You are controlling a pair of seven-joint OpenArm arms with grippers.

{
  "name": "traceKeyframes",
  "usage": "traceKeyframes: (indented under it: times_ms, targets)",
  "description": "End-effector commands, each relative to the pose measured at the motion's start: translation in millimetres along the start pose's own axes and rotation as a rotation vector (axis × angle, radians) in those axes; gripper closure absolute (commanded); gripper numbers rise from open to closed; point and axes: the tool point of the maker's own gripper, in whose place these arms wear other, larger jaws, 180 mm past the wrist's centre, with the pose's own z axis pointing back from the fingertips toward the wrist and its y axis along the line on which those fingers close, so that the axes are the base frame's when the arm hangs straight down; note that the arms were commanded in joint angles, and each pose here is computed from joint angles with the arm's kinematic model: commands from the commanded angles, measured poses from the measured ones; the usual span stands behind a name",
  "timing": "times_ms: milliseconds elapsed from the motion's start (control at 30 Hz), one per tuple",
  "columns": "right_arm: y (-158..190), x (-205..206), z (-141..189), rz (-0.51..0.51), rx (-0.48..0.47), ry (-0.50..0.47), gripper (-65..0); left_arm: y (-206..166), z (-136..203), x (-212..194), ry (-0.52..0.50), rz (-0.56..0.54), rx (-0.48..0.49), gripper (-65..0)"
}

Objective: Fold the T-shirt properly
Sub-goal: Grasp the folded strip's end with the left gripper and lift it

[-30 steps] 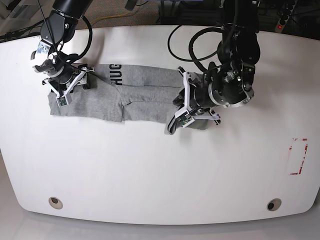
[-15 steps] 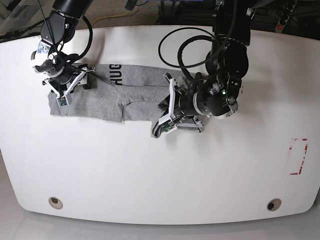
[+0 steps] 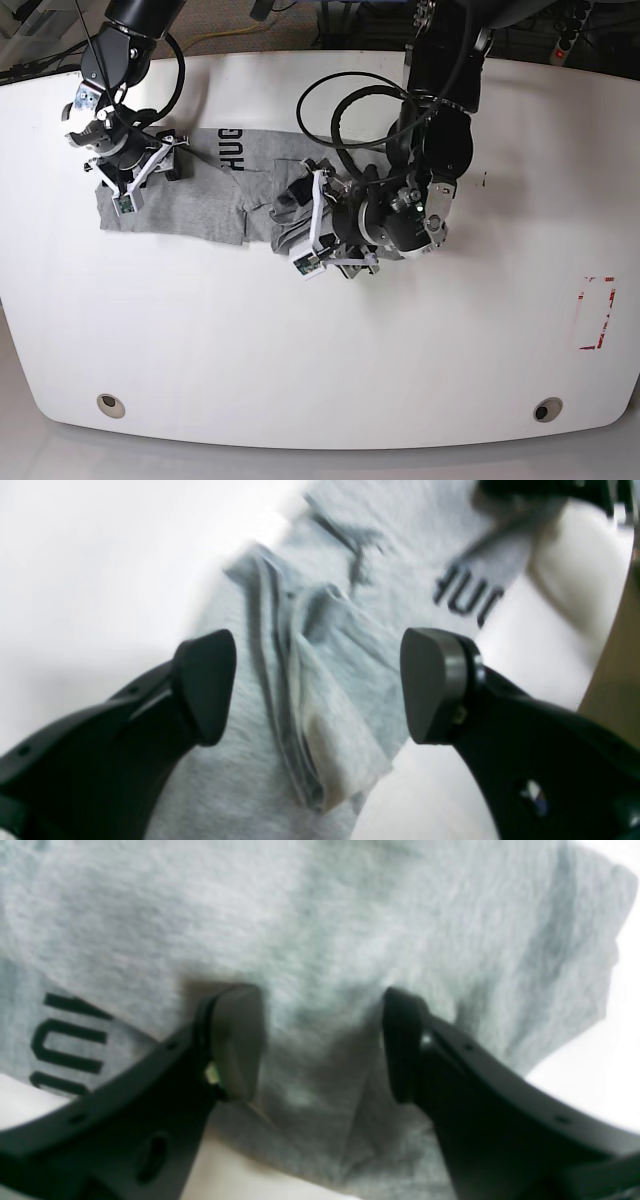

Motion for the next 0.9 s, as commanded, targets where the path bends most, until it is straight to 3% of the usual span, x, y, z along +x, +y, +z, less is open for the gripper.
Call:
traceKeyframes:
  times_ms: [0,133,433,567,667,733,867]
  targets:
    - [-4,16,5,0.009,-0.009,-0.051,-35.2,-9,8,36,-0.093,-0.07,-0.003,-44.6]
    - [-5,26,5,0.013,-0.01,-0.072,-35.2,3,27,32,-0.096,-0.117,0.066,-43.9]
    - [-6,30,5,0.014,-0.012,-0.079,-35.2,54,51,-40,0.165,-0.174,0.308,-42.9]
    - [-6,34,4,0.014,-0.012,-0.089,-35.2,64,53,-44,0.189,-0.2,0.362,-23.6]
    - [-1,33,3,0.004,-0.003,-0.091,-35.2,66,40,-68,0.268,-0.182,0.355,-3.6]
    - [0,33,2,0.002,0.0,-0.091,-35.2,61,27,-77,0.31,-0.174,0.328,0.0]
    - [0,33,2,0.002,0.0,-0.091,-35.2,51,11,-84,0.367,-0.207,0.292,-0.8]
